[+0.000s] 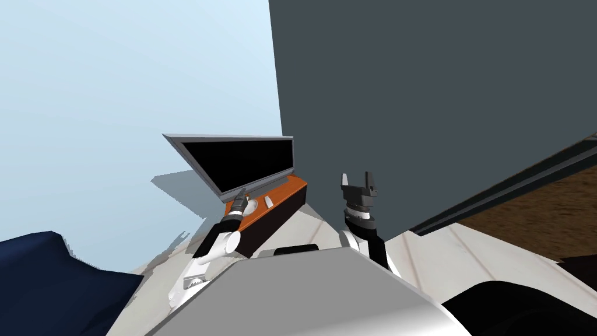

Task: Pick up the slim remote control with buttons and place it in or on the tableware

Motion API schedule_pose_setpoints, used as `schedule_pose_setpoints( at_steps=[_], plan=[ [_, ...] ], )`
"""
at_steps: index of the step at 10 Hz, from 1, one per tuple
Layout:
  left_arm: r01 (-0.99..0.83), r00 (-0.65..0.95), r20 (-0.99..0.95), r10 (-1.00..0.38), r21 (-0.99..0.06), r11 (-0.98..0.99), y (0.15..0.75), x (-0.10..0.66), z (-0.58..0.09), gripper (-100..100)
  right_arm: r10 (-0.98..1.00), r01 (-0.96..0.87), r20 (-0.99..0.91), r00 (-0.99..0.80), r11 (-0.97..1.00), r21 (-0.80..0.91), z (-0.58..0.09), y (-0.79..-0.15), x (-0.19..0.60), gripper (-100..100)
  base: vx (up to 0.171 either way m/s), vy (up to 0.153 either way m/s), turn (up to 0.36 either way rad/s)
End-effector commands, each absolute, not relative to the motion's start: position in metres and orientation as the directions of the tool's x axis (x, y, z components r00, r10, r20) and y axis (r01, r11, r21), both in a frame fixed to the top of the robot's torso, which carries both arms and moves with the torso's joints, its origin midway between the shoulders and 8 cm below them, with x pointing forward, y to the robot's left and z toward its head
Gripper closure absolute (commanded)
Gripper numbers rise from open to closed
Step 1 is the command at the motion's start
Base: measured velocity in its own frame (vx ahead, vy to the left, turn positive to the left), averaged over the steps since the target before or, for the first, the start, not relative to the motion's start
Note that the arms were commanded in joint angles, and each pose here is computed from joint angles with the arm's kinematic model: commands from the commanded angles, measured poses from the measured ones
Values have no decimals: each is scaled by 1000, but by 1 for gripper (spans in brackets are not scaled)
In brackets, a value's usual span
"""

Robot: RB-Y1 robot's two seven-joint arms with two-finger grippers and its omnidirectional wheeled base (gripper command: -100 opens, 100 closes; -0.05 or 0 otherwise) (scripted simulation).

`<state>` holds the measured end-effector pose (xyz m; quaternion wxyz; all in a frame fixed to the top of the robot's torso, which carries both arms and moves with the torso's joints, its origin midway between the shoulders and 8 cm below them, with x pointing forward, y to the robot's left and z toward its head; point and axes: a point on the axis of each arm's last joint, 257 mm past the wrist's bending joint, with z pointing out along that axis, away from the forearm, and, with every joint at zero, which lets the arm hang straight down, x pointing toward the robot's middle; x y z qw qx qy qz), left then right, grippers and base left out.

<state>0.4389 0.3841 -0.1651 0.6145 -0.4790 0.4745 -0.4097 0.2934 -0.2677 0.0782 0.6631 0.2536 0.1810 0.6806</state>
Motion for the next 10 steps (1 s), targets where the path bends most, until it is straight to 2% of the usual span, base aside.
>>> schedule_pose_setpoints(
  at_steps=[1, 10],
  plan=[
    [-31, 205, -209, -956, -978, 207, 396, 442, -192, -100, 994, -811, 105, 8, -55, 583, 78, -268, 293, 0, 14, 5, -204],
    [-390, 116, -258, -959, -900, 195, 426, 424, -316, -100, 994, -811, 105, 8, -55, 583, 78, -268, 293, 0, 25, 17, -165]
  ],
)
